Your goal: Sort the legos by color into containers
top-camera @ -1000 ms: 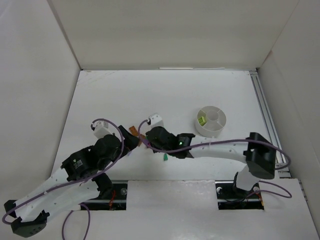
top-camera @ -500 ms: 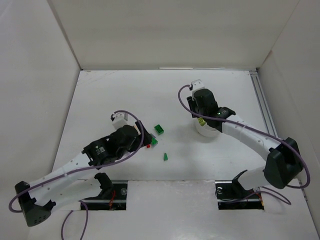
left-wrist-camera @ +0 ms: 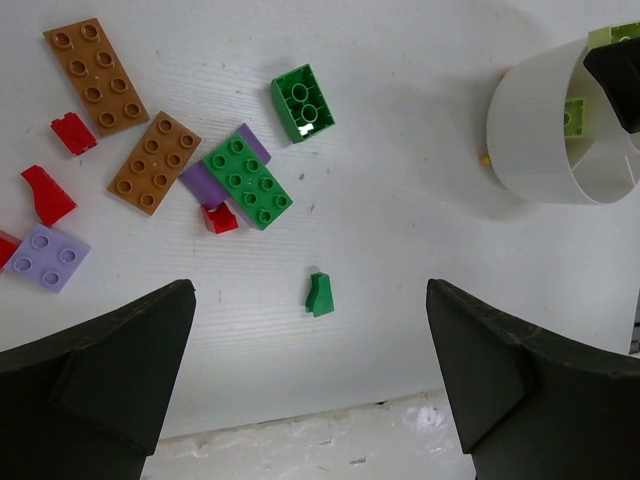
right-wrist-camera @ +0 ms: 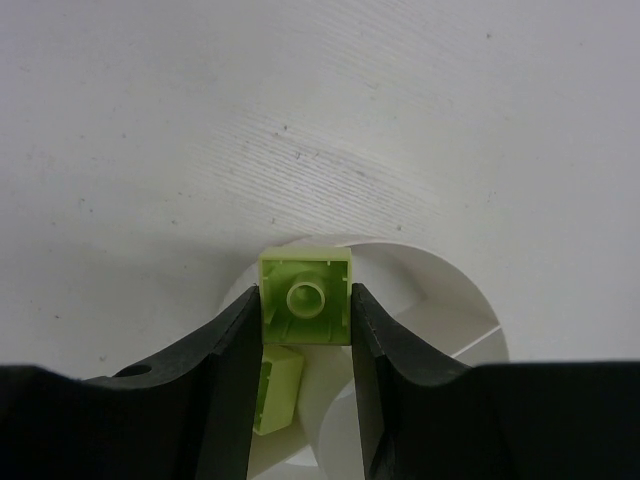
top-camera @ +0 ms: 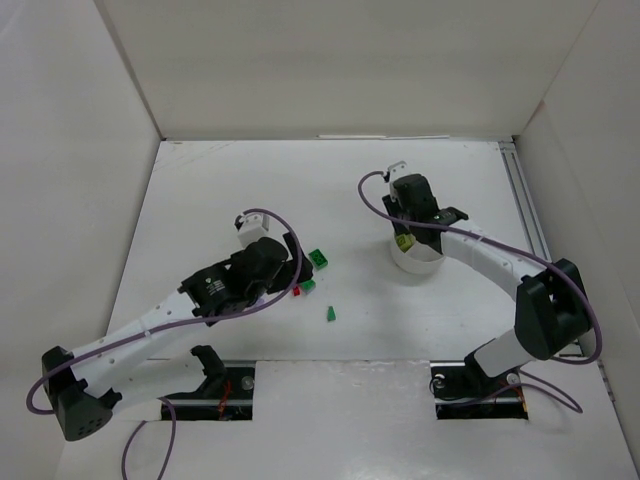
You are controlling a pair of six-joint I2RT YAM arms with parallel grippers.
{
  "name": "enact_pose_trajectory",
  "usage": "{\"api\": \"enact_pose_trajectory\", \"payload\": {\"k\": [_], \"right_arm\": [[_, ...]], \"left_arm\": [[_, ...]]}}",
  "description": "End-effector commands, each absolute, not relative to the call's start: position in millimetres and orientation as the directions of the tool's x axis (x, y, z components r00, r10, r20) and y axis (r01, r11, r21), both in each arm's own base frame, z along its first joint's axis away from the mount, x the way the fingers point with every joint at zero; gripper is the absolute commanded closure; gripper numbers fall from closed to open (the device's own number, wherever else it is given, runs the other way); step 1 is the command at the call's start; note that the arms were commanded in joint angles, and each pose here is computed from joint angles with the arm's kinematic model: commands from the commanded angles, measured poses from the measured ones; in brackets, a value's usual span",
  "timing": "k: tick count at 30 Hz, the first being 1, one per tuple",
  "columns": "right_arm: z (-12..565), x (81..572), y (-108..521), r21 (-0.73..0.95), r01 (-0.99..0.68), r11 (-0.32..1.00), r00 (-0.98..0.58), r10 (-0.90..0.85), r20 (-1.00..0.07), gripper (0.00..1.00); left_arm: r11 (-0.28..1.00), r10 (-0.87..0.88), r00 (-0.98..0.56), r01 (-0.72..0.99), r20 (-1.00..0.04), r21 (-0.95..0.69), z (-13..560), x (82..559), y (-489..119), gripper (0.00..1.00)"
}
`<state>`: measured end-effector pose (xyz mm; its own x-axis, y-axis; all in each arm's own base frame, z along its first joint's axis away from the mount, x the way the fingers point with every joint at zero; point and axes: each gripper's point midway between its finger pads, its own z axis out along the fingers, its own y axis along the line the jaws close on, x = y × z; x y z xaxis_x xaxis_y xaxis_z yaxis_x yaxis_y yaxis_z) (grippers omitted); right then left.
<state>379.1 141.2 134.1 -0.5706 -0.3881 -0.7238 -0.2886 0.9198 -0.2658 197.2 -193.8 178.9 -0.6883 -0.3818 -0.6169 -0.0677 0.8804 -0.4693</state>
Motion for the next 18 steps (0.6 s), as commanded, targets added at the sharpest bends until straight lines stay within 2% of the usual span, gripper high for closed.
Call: {"api": "enact_pose_trajectory", "payload": {"k": [1,12,18], "right_arm": [[150,382,145,-0.263,-0.295,0.918,-0.540,-0.388,-0.747,0.75],[139,366,140,-0.233,-0.291,0.928,-0.568,-0.363,-0.738,0.69],[141,357,140,-0.210,-0.301,0.930,-0.563,-0.351,-0.748,0.58]], "left_arm": [[0.867,-0.401,-0.653,-0.044,-0.642,-0.496,201,207,-196,0.00],[0.865,-0.405,-0.655,-0.049,-0.638,-0.499,201,208,-195,0.00],[0.862,-0.409,-0.651,-0.046,-0.639,-0.506,204,209,-196,0.00]]}}
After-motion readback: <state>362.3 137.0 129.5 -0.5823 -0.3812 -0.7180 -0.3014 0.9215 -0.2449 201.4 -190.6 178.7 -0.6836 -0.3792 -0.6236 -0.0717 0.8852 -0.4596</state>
